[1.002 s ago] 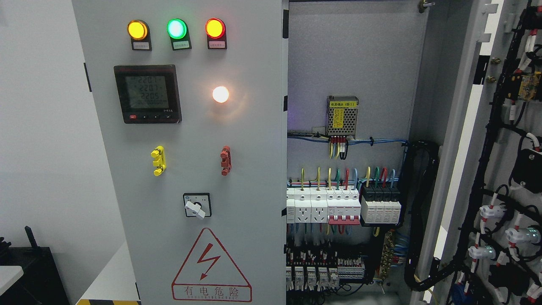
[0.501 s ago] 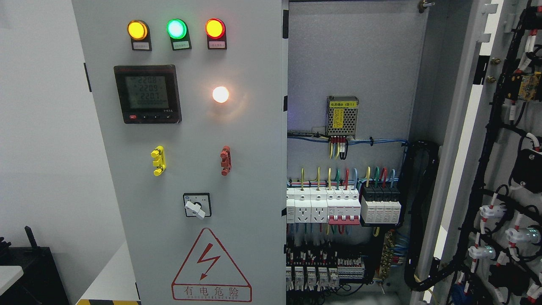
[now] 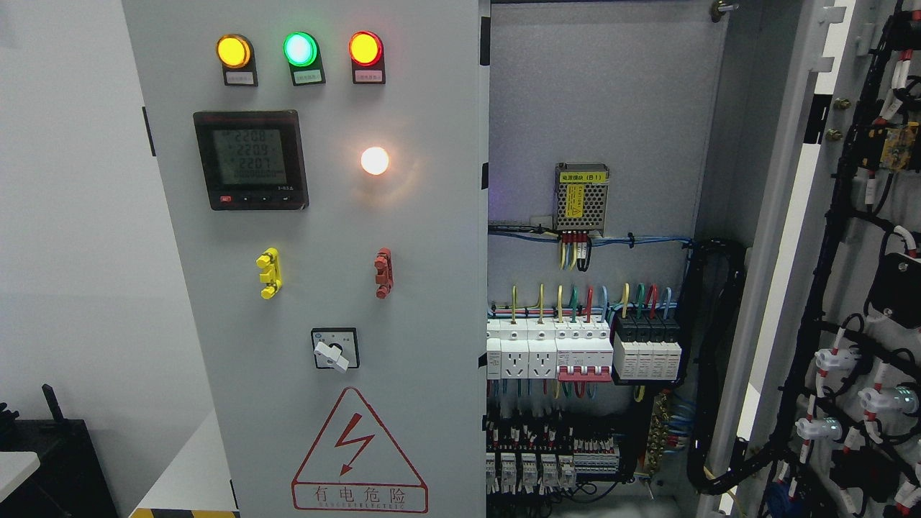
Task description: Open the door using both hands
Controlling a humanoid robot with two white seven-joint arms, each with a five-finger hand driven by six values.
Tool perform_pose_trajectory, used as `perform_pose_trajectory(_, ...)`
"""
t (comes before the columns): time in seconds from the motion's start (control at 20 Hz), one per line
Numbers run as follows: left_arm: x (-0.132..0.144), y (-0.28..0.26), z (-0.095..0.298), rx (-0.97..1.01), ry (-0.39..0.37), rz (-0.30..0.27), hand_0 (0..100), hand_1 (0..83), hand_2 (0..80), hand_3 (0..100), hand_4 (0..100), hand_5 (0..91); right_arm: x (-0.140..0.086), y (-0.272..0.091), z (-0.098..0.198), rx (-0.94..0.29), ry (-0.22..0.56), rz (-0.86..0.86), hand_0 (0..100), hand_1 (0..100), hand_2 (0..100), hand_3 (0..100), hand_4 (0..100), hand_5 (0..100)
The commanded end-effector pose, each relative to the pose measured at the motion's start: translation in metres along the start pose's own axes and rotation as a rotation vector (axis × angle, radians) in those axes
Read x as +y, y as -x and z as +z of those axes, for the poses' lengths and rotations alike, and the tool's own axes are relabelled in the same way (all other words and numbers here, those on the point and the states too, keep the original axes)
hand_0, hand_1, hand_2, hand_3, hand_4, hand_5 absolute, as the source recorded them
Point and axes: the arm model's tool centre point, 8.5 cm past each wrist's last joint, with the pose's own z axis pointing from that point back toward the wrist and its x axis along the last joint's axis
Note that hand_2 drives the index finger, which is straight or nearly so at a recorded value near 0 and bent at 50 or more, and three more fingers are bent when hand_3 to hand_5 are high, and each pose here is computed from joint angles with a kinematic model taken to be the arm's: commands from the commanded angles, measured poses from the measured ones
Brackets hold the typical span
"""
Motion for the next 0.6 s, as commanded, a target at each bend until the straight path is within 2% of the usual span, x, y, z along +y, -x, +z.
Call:
perform_pose_trajectory(0.0, -0.059, 0.029, -0.026, 0.093, 0.012, 0.184, 0, 0.0, 0.0, 0, 4, 0.0, 0.0, 0.0, 0.0, -0.001, -0.002, 0.0, 0, 0, 0, 0, 0, 0)
perform_pose_trajectory(0.25, -0.073, 0.022, -0.035, 0.046, -0.009, 0.294, 0, 0.0, 0.0, 0, 4, 0.0, 0.0, 0.0, 0.0, -0.001, 0.0, 0.0, 0, 0, 0, 0, 0, 0)
perform_pose_trajectory(0.4, -0.081, 0.023, -0.038, 0.021, -0.038, 0.4, 0, 0.0, 0.0, 0, 4, 0.0, 0.0, 0.0, 0.0, 0.001, 0.0, 0.0, 0, 0, 0, 0, 0, 0)
perform_pose_trajectory(0.55, -0.091, 0.03, -0.04, 0.036, -0.112, 0.507, 0, 0.0, 0.0, 0, 4, 0.0, 0.0, 0.0, 0.0, 0.001, 0.0, 0.0, 0, 0, 0, 0, 0, 0)
